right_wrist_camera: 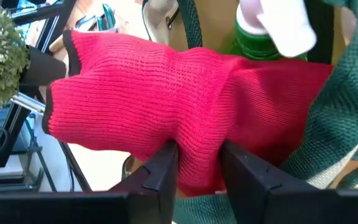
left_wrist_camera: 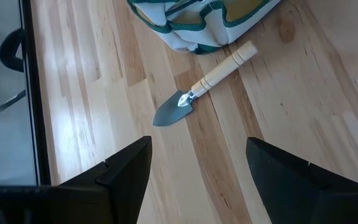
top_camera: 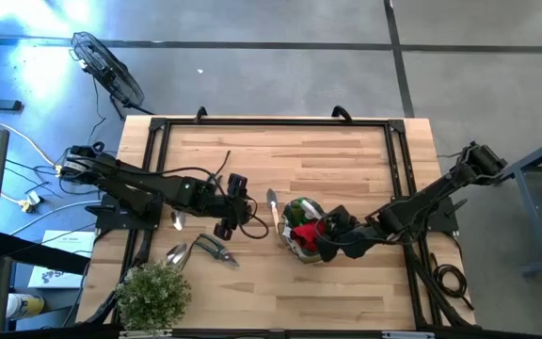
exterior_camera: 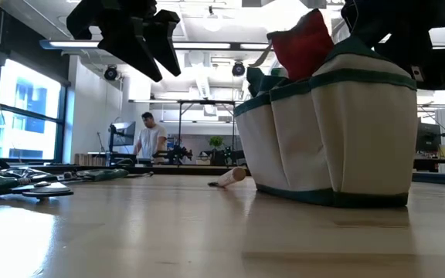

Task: Pick & Place Garden tools in Gardening bag
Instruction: Put the red gloves into the green gardening bag

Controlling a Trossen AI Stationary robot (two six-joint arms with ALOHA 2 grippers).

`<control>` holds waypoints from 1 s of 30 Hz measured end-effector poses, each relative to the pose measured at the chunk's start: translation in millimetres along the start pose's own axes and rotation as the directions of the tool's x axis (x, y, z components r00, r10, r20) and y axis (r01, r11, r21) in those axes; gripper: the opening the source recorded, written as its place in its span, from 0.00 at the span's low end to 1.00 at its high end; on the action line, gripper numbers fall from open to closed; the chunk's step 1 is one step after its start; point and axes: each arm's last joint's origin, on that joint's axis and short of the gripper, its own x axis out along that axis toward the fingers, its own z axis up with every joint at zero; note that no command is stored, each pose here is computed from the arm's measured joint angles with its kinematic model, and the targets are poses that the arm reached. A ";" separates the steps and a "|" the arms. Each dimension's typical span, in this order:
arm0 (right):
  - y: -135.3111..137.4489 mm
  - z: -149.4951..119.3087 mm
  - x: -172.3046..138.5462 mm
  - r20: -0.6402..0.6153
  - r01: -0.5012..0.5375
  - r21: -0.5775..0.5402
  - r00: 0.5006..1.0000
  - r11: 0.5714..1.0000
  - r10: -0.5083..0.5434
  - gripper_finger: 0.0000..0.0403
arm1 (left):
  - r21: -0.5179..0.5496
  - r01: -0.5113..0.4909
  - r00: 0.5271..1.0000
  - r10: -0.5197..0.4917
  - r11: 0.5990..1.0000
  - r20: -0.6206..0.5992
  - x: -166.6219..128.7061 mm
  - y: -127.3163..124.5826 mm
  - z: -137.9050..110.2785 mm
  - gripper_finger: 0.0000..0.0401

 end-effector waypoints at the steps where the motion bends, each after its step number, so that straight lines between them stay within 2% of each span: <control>1: 0.1 -0.2 -0.1 -0.009 -0.002 -0.005 1.000 1.000 0.002 0.29 | 0.000 0.000 1.000 0.000 1.000 0.001 0.0 0.0 0.1 0.63; 6: 1.6 4.2 -9.7 0.008 -0.031 0.004 1.000 1.000 0.031 0.30 | -0.001 -0.001 1.000 0.001 1.000 0.001 0.0 0.0 0.1 0.63; 12: 5.3 13.9 -35.5 0.089 -0.113 0.009 0.990 0.994 0.112 0.25 | -0.001 0.000 1.000 0.000 1.000 0.001 0.0 0.0 0.1 0.63; 18: 9.5 16.2 -52.1 0.113 -0.188 -0.017 0.976 0.982 0.189 0.22 | -0.001 0.000 1.000 0.000 1.000 0.001 0.0 0.1 0.1 0.63; 21: 22.4 19.0 -58.6 0.147 -0.302 -0.113 0.937 0.947 0.316 0.22 | 0.008 -0.001 1.000 0.001 1.000 0.002 0.0 0.2 0.2 0.63; 25: 42.4 25.7 -62.7 0.155 -0.454 -0.285 0.847 0.844 0.508 0.21 | 0.013 -0.005 1.000 0.005 1.000 0.014 0.0 0.5 1.4 0.63; 27: 46.3 29.4 -58.9 0.139 -0.482 -0.326 0.826 0.813 0.546 0.21 | 0.012 -0.006 1.000 0.006 1.000 0.018 0.0 0.7 1.8 0.63; 30: 45.0 36.1 -46.0 0.112 -0.473 -0.328 0.840 0.818 0.530 0.20 | 0.014 -0.007 1.000 0.006 1.000 0.019 0.0 0.7 1.9 0.63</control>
